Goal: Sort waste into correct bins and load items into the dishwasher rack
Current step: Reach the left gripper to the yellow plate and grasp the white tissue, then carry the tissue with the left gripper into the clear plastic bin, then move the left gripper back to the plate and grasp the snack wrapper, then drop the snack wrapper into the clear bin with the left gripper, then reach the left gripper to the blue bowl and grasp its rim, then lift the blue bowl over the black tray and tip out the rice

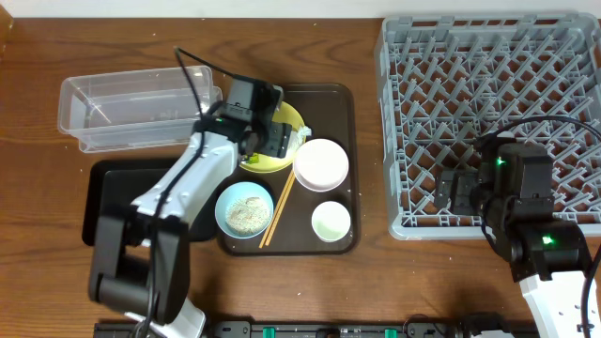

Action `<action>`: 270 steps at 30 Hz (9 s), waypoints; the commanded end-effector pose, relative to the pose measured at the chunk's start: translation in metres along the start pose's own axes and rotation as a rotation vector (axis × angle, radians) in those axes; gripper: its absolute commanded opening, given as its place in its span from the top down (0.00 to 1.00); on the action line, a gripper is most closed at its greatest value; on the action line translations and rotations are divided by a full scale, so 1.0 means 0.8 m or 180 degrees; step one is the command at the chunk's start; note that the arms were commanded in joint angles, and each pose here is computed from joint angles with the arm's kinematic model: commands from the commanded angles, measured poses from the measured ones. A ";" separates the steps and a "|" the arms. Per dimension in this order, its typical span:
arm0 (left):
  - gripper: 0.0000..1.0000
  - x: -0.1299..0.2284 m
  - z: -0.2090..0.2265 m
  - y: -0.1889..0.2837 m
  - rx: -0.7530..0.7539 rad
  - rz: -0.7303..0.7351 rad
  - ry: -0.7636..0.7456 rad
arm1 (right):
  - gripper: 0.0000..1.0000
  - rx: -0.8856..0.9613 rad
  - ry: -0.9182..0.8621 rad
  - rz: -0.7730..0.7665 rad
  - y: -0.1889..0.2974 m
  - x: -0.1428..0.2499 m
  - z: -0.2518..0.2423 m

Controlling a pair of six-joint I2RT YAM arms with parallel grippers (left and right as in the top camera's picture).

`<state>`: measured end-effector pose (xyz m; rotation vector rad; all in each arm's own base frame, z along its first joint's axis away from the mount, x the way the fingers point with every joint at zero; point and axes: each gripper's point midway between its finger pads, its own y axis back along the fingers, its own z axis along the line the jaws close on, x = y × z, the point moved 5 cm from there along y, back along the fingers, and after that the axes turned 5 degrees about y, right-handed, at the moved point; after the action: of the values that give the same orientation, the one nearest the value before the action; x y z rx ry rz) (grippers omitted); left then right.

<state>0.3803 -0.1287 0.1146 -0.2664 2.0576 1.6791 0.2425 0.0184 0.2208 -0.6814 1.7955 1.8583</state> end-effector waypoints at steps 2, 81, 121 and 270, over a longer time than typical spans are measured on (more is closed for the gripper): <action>0.27 0.008 -0.009 -0.022 0.0017 0.0144 -0.0104 | 0.01 0.0045 -0.0083 -0.0058 0.006 -0.008 -0.006; 0.23 0.014 0.058 -0.031 -0.0203 0.0248 0.0341 | 0.01 0.0046 -0.0082 -0.0034 0.006 -0.006 -0.006; 0.87 -0.053 0.204 0.121 -0.0783 -0.1471 0.3368 | 0.01 0.0047 -0.0083 -0.0020 0.006 -0.005 -0.006; 0.94 0.115 -0.045 0.051 -0.0629 0.1064 0.1185 | 0.01 0.0055 -0.0080 0.0109 0.006 0.005 -0.007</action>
<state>0.2650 -0.1352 0.0822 -0.2942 2.2907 2.3089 0.2343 0.0177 0.2146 -0.6388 1.8331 1.8896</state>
